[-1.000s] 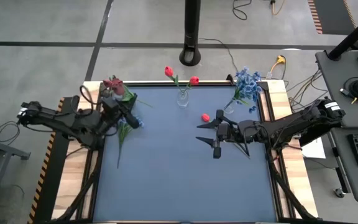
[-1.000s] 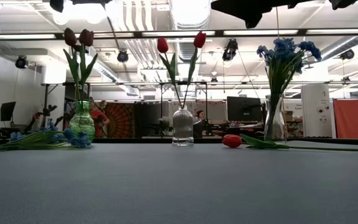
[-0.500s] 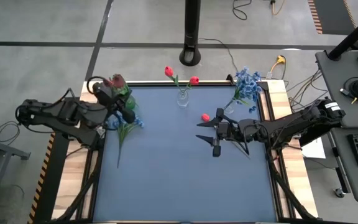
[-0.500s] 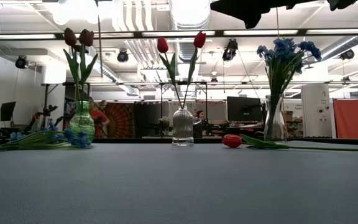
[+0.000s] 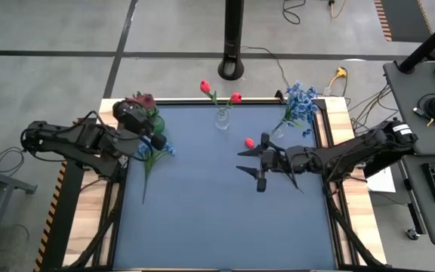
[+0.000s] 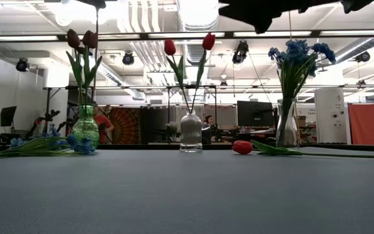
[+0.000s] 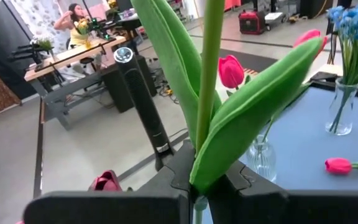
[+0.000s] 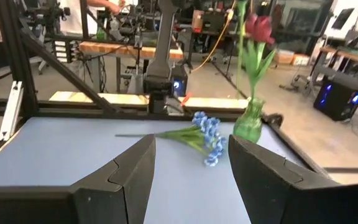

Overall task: Sort flowers into vase by color
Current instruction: Put the dark red flower into the green vase

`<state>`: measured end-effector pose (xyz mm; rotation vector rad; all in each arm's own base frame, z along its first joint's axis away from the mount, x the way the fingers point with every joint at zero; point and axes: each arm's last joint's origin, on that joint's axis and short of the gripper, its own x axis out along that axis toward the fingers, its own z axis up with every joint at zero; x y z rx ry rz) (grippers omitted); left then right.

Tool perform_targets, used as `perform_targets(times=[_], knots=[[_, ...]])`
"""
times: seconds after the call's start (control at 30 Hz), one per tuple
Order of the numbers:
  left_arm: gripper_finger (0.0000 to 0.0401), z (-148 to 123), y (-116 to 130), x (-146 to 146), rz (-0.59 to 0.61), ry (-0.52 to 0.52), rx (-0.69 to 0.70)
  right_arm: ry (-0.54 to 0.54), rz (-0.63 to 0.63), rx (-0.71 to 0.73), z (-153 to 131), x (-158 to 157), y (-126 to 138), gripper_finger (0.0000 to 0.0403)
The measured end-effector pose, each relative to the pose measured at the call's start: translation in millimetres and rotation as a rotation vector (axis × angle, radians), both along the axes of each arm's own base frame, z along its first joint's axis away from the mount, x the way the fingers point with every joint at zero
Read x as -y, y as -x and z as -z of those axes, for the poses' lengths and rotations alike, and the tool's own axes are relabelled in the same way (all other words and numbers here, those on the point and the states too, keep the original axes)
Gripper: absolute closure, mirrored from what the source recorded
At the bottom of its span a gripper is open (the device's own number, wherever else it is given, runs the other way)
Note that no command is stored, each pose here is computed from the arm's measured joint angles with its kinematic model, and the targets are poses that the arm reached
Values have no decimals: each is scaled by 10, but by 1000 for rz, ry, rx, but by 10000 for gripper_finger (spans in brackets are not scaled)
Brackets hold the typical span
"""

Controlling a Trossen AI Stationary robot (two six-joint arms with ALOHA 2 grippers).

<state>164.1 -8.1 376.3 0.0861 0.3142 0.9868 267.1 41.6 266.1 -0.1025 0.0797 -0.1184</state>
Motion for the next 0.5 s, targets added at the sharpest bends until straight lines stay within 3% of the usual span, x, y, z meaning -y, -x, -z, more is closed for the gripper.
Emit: perform_targets(times=[0.27,0.5], knots=[[393,60,-101,12,49,35,-41,-14,7,-84,274,-31,-171,207],[393,171,-277,-19,51,64,-100,7,7,-63,290,-38,-208,207]])
